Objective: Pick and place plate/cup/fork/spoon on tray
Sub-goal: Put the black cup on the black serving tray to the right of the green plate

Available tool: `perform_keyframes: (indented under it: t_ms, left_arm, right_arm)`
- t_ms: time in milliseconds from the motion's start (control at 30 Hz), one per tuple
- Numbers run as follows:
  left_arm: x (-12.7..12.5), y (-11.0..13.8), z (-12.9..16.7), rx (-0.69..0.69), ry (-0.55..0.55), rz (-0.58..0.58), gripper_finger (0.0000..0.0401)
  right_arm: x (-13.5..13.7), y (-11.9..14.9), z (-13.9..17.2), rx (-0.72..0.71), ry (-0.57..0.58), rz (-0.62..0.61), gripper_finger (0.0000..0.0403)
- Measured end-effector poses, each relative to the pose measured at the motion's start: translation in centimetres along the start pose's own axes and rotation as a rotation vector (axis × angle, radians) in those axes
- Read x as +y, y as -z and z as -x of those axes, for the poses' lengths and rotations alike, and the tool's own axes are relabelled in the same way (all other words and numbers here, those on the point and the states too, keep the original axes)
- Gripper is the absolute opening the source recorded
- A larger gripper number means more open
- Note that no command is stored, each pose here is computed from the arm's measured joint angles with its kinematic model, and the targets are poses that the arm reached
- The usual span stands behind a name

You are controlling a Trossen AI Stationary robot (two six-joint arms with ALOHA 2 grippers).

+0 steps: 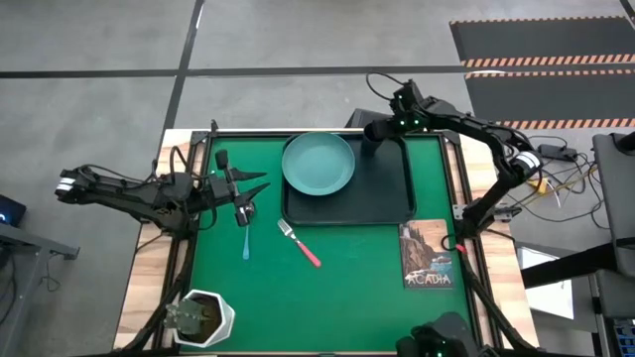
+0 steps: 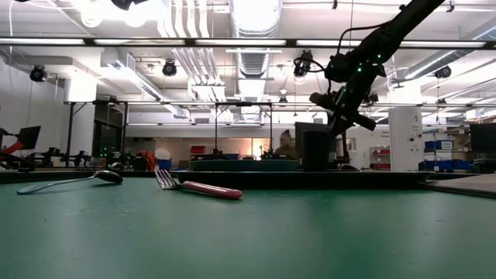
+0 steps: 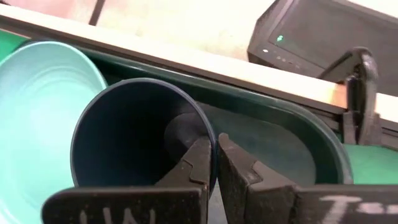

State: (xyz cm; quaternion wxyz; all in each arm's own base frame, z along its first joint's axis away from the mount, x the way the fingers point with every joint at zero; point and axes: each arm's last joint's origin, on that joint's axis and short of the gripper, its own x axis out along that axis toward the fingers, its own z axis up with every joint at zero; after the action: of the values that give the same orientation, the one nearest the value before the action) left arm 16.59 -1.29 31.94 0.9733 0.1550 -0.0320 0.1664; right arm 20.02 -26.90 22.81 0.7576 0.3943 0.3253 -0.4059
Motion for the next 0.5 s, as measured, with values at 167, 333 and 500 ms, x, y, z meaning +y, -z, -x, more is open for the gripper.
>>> perform_keyframes:
  t_ms: [167,333,500]
  left_arm:
    - [0.00,0.00,0.00,0.000,0.000,0.000,0.0091]
    - [0.00,0.00,0.00,0.000,0.000,0.000,0.0091]
    - [0.01,0.00,0.01,0.000,0.000,0.000,0.0091]
  right_arm:
    - [-0.15,0.08,-0.04,-0.004,0.036,0.003,0.0009]
    - [-0.15,0.09,-0.04,-0.003,0.034,0.002,0.0009]
    - [-0.16,0.14,-0.04,0.002,0.036,0.002,0.0017]
